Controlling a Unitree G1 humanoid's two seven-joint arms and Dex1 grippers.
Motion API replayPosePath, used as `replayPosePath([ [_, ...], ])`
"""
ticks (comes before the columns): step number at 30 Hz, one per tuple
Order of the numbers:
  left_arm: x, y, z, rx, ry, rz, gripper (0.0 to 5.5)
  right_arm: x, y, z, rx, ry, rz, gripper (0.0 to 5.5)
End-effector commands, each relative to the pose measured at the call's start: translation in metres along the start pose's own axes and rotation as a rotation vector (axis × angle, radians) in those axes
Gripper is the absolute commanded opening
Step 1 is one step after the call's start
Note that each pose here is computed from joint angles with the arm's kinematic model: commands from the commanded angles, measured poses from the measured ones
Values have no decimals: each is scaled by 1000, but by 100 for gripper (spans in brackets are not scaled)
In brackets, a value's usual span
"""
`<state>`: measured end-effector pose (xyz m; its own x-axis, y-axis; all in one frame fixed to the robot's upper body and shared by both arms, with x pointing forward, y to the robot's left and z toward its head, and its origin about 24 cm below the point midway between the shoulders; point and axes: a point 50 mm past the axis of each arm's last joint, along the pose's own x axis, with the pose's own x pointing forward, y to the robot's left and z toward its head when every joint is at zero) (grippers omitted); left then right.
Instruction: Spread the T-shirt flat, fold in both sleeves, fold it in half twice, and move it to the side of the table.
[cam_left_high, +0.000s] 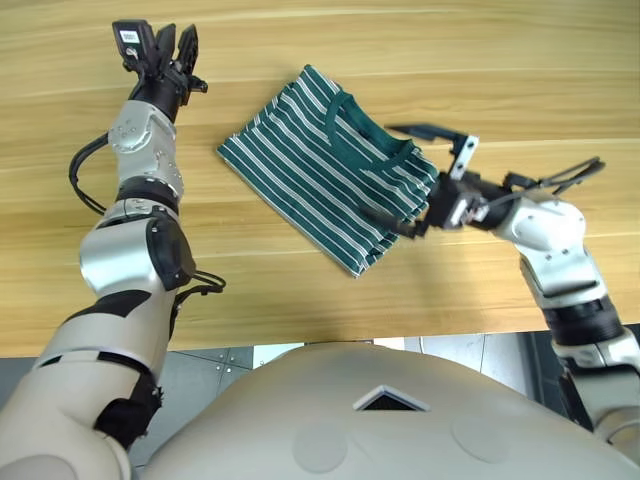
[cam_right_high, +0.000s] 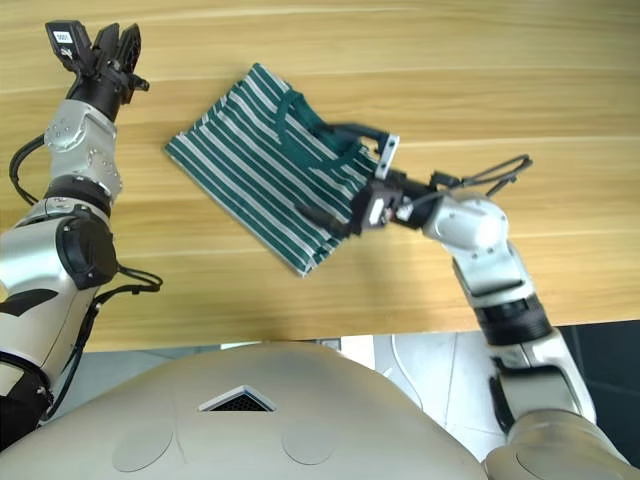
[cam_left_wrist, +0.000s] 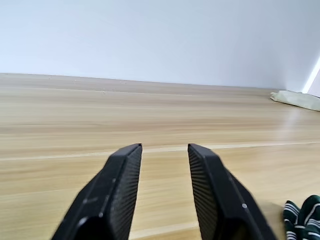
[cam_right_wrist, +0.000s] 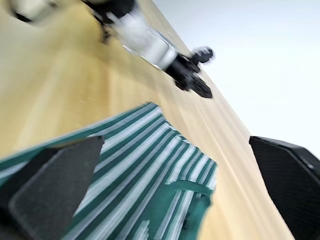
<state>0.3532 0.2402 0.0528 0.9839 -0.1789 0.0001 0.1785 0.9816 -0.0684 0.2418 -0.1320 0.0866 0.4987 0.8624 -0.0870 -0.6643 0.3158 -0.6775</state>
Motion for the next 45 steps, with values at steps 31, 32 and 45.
replayPosePath([
  [31, -7, -12, -17, 15, 16, -35, 172, -19, 16, 5, -113, 40, 112, 536],
  [32, -7, -12, -17, 15, 15, -36, 172, -18, 16, 1, -118, 63, 118, 536],
  [45, -5, -17, -17, 22, 14, -51, 172, -40, 11, -51, -190, 379, 169, 536],
])
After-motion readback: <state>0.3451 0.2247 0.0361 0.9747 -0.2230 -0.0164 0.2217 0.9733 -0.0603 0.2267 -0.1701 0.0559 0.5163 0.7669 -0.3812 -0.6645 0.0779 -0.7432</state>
